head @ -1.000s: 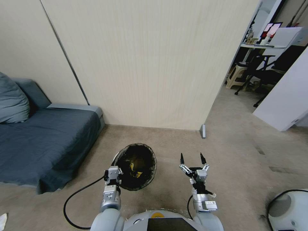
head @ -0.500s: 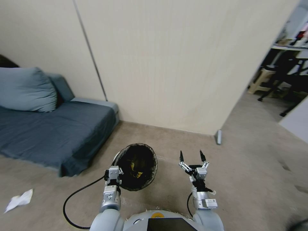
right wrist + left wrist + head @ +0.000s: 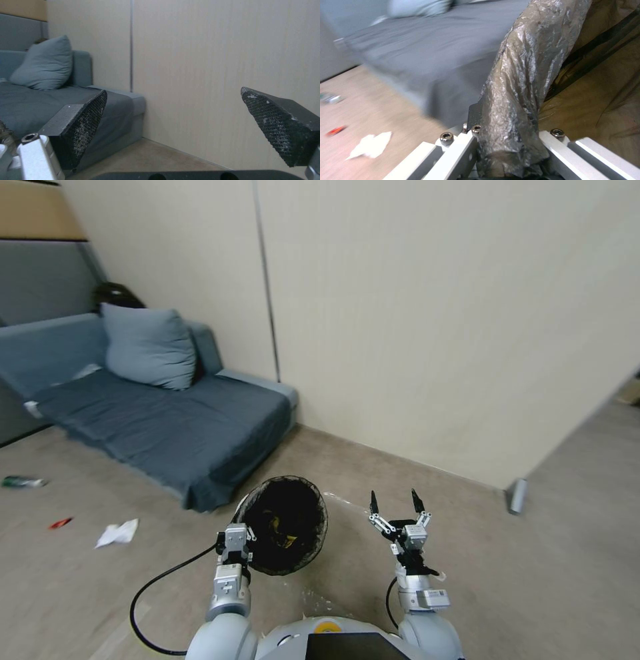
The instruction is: Pick up the trash bin, then pick up the garbage from the floor and place it into the trash bin.
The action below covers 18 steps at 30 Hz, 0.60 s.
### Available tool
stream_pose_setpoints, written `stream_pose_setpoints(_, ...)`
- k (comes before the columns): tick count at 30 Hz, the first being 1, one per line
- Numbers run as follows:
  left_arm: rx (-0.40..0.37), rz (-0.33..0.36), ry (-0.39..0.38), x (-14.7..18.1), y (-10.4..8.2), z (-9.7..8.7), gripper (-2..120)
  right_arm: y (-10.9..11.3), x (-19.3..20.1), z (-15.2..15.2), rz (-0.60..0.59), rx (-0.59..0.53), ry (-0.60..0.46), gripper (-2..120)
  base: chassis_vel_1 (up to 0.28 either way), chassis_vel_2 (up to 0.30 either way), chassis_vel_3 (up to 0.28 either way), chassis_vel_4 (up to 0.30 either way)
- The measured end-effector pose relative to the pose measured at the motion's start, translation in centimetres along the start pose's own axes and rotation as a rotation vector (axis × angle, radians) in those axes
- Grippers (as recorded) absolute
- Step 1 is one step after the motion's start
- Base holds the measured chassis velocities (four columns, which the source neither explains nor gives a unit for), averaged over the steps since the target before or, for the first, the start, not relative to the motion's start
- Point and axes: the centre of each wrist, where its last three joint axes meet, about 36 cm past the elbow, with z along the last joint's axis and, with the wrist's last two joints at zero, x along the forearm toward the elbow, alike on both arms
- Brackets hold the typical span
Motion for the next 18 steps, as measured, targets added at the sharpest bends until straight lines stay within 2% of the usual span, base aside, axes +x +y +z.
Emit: stream_pose_setpoints(18, 0.004, -0.002, -0.007, -0.02, -0.06, -0.23, 1, -0.05, -0.64, -0.13, -0.015, 0.0, -0.044, 100, 0.134, 0.131, 0.129, 0.132)
